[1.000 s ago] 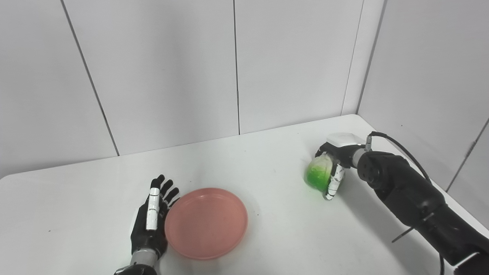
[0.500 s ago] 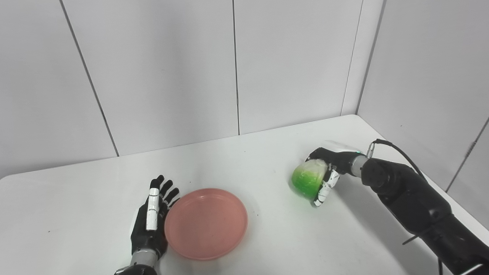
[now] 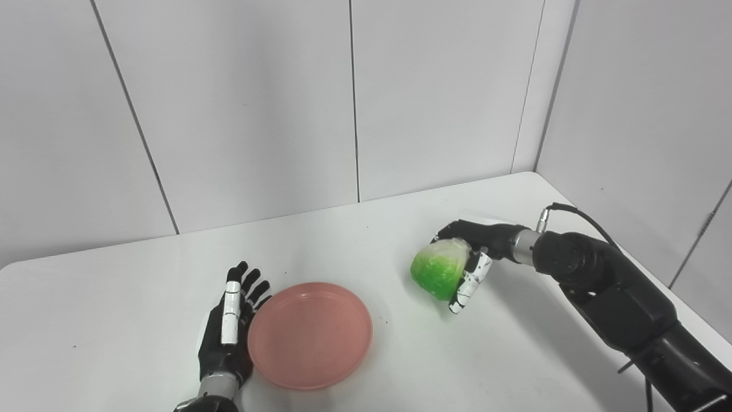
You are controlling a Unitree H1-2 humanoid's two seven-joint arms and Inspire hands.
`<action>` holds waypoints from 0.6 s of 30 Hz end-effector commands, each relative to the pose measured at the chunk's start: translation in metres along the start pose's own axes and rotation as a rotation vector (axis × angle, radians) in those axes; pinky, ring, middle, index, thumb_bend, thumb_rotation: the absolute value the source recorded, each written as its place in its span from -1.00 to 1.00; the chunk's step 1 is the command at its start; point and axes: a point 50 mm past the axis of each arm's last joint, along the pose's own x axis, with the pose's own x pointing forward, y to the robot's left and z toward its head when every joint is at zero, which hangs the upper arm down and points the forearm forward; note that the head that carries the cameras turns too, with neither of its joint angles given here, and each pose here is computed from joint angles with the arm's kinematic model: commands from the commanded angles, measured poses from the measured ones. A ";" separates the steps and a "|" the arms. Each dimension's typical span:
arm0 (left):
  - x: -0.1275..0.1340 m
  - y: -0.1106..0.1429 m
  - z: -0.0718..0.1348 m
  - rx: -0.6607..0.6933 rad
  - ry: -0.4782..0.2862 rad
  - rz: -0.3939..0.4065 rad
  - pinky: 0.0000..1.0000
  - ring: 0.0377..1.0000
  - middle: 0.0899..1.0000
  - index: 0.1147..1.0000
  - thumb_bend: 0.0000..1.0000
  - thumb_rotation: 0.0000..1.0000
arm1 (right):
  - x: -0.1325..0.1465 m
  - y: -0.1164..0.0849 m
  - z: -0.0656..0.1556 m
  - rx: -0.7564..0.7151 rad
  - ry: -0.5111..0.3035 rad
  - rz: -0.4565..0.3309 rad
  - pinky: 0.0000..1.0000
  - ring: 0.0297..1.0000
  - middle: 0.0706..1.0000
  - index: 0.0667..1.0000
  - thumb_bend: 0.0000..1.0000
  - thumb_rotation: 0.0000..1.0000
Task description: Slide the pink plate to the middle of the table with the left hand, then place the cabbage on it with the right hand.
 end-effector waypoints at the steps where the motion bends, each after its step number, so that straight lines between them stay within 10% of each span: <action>1: 0.002 -0.010 -0.004 -0.010 0.022 -0.005 0.71 0.78 0.85 0.82 0.48 0.73 | -0.005 -0.036 0.036 -0.068 -0.133 -0.126 -0.51 -0.38 -0.12 0.15 0.14 -1.00; 18: 0.005 -0.043 -0.026 -0.009 0.035 -0.009 0.78 0.81 0.86 0.81 0.49 0.76 | 0.017 -0.026 0.151 -0.174 -0.502 -0.140 -0.37 -0.23 -0.12 0.17 0.14 -1.00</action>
